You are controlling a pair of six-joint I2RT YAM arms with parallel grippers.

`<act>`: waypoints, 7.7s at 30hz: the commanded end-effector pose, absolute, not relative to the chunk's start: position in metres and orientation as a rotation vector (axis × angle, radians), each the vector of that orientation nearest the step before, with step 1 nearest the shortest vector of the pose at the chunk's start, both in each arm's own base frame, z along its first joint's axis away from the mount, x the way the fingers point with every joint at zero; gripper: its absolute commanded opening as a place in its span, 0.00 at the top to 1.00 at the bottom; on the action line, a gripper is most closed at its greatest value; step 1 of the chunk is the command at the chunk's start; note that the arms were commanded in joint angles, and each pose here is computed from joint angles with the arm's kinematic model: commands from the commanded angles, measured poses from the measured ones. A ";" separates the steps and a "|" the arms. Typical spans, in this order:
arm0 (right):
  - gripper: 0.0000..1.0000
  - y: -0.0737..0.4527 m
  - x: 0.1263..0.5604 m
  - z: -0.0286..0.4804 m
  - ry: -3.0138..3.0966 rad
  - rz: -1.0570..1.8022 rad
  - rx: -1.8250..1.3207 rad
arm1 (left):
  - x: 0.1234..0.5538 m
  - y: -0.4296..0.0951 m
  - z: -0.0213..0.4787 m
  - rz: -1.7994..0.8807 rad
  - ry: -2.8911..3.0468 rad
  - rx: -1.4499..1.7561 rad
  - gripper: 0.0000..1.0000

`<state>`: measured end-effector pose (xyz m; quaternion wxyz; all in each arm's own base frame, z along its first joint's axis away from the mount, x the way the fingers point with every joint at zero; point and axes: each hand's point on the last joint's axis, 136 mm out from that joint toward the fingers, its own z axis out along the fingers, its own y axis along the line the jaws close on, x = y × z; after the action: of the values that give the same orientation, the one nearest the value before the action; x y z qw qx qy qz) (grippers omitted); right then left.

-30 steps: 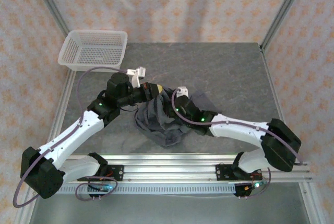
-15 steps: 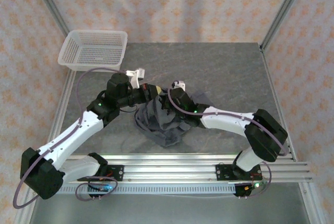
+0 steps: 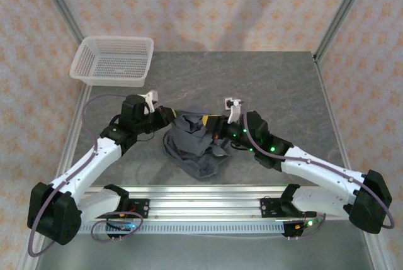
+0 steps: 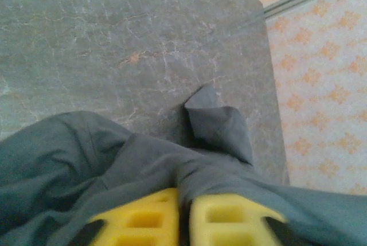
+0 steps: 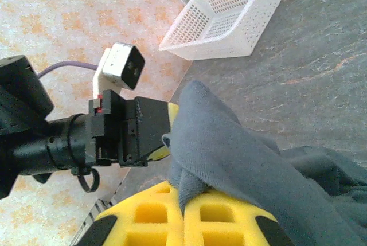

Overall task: Fold the inside-out t-shirt
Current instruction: Turn the T-shirt inside out at the center of the table.

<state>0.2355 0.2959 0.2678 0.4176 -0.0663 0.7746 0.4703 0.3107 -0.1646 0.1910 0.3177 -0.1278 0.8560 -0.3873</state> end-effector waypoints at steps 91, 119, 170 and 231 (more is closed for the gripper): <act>1.00 0.316 0.226 0.303 1.858 1.096 -0.499 | 0.321 -0.119 0.218 -0.306 2.223 -0.069 0.48; 1.00 0.309 0.279 0.274 2.023 1.102 -0.214 | 0.295 -0.224 0.224 -0.450 2.160 0.046 0.41; 0.39 0.263 0.237 0.262 1.910 0.952 -0.328 | 0.301 -0.174 0.258 -0.774 2.250 -0.043 1.00; 1.00 0.255 0.310 0.273 2.090 0.959 -0.011 | 0.291 -0.145 0.252 -0.572 2.326 -0.087 1.00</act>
<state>0.3262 0.2307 0.2329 0.4202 -0.0140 0.8773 0.2314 0.2886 -0.1546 0.2548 0.3675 -0.0151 0.8976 -0.2430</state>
